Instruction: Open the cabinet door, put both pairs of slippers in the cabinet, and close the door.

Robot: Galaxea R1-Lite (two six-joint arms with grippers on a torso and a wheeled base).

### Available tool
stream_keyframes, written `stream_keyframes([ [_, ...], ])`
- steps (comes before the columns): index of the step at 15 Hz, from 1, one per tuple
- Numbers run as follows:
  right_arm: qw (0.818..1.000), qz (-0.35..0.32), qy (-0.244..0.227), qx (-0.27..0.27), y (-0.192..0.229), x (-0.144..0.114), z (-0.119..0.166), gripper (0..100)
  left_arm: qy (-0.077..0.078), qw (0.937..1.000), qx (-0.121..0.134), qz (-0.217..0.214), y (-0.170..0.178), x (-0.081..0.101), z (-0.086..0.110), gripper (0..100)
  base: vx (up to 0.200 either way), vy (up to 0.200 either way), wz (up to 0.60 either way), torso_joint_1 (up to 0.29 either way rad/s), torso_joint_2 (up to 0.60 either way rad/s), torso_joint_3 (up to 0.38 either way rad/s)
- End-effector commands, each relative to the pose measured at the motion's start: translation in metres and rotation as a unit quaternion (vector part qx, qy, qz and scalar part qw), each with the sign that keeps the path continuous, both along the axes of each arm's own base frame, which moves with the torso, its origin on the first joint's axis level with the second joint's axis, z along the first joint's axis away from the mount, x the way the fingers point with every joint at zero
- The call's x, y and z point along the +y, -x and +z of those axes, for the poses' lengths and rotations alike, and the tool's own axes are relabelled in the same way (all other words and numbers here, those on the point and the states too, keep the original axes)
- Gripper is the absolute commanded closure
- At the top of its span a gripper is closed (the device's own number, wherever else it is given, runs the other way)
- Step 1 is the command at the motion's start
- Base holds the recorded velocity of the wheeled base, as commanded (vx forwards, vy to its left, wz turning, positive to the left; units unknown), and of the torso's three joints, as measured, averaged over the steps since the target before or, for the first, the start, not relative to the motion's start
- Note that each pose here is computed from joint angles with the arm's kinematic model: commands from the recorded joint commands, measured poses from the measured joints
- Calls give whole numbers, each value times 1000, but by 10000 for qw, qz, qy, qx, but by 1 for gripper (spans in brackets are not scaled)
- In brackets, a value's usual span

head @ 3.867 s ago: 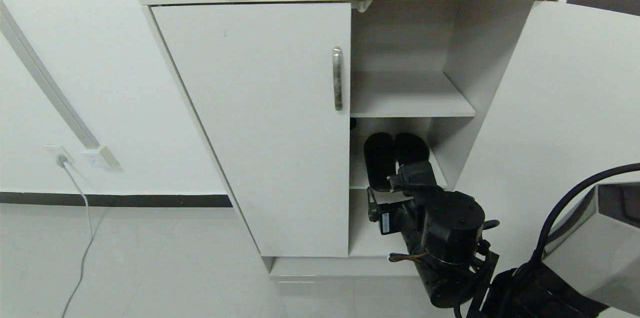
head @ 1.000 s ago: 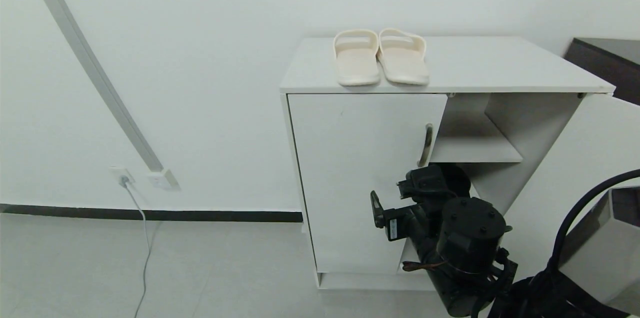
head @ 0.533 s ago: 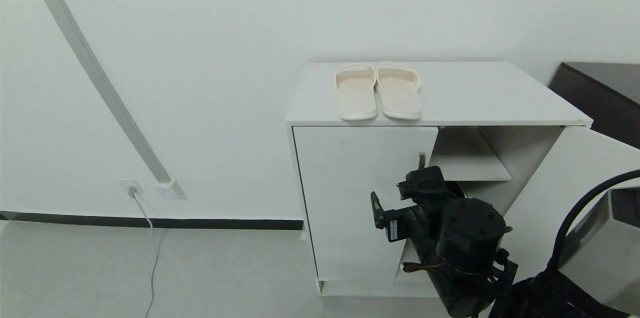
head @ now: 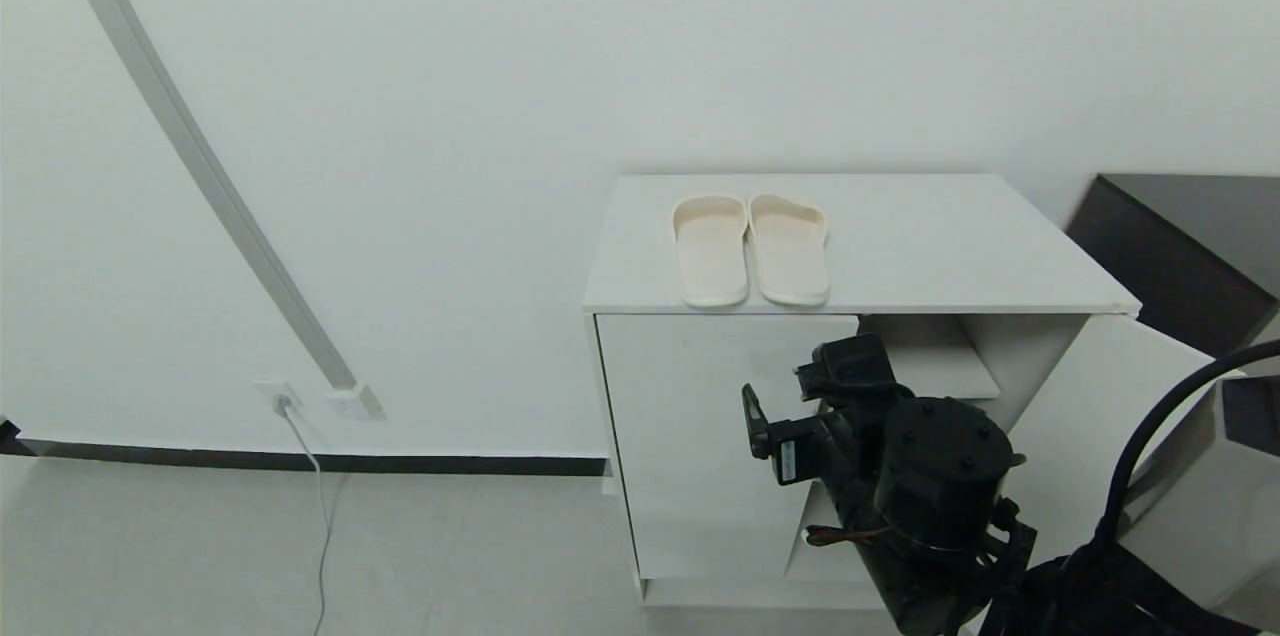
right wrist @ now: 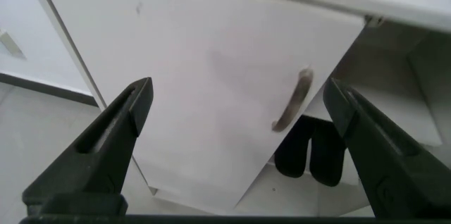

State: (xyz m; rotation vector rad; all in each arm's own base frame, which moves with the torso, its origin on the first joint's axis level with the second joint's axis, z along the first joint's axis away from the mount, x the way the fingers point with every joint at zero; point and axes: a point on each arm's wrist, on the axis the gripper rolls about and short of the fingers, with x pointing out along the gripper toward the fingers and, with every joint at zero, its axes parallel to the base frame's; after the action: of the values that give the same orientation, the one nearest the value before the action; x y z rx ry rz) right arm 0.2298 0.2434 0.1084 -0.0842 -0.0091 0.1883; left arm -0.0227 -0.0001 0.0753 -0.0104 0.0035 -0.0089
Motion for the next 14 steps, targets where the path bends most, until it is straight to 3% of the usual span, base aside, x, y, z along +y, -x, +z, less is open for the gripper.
stream_keyframes([
  [1,10000,1,21,8,0,0,-1,0,2,10000,-2,-1,0,0,0,100,0,0,0,281,-588,-330],
  [14,10000,9,67,48,0,0,-5,0,2,10000,-2,-1,0,0,0,100,0,0,0,197,-426,-234],
])
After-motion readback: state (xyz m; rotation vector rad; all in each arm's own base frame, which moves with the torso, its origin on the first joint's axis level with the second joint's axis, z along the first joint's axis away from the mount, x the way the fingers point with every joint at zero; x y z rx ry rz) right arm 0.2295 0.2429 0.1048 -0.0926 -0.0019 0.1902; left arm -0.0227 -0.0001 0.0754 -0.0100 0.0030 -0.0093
